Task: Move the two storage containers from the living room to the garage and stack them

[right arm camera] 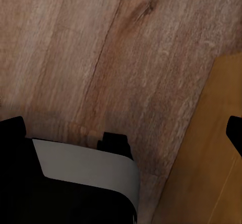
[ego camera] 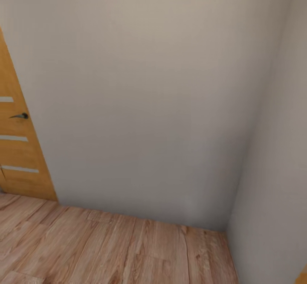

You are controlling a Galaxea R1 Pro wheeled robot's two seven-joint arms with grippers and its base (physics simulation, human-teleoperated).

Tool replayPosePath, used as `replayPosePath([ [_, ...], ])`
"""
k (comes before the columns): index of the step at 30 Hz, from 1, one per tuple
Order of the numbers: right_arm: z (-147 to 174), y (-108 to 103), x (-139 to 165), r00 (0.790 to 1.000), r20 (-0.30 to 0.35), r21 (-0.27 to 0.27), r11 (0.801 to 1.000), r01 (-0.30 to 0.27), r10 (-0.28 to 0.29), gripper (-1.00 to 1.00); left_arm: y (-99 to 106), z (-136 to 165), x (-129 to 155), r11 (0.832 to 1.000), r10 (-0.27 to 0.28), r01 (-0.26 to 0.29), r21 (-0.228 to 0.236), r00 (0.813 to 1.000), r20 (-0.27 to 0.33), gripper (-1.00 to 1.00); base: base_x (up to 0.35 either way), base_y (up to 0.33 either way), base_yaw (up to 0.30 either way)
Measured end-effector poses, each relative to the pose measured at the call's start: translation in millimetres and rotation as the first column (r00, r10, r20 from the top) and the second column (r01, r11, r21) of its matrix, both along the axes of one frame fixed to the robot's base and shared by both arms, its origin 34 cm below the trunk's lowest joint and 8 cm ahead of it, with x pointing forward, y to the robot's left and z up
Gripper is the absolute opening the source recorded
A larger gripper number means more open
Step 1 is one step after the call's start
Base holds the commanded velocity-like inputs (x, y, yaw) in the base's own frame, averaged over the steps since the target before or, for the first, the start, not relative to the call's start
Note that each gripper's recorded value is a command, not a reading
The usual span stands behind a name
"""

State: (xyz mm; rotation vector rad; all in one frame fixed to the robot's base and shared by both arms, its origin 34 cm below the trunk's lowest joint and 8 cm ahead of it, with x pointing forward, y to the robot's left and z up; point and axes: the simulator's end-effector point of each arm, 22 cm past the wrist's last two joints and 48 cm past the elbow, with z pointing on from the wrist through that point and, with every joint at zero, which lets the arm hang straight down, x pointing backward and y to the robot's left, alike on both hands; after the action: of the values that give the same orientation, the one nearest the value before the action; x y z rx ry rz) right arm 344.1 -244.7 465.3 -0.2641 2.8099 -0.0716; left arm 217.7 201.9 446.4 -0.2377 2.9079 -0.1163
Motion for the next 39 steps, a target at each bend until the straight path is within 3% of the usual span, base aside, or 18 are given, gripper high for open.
replayPosePath([
  [17,-0.1,0.1,-0.1,1.0,-0.001,0.0,1.0,-0.001,0.001,1.0,-0.2,0.0,0.0,1.0,0.001,-0.001,0.0,1.0,0.0,1.0,0.003,0.0,0.243],
  [39,-0.3,-0.1,-0.9,1.0,-0.004,0.0,1.0,0.002,-0.002,1.0,-0.4,0.0,-0.2,1.0,-0.001,0.001,-0.001,1.0,0.0,1.0,0.242,0.0,0.01],
])
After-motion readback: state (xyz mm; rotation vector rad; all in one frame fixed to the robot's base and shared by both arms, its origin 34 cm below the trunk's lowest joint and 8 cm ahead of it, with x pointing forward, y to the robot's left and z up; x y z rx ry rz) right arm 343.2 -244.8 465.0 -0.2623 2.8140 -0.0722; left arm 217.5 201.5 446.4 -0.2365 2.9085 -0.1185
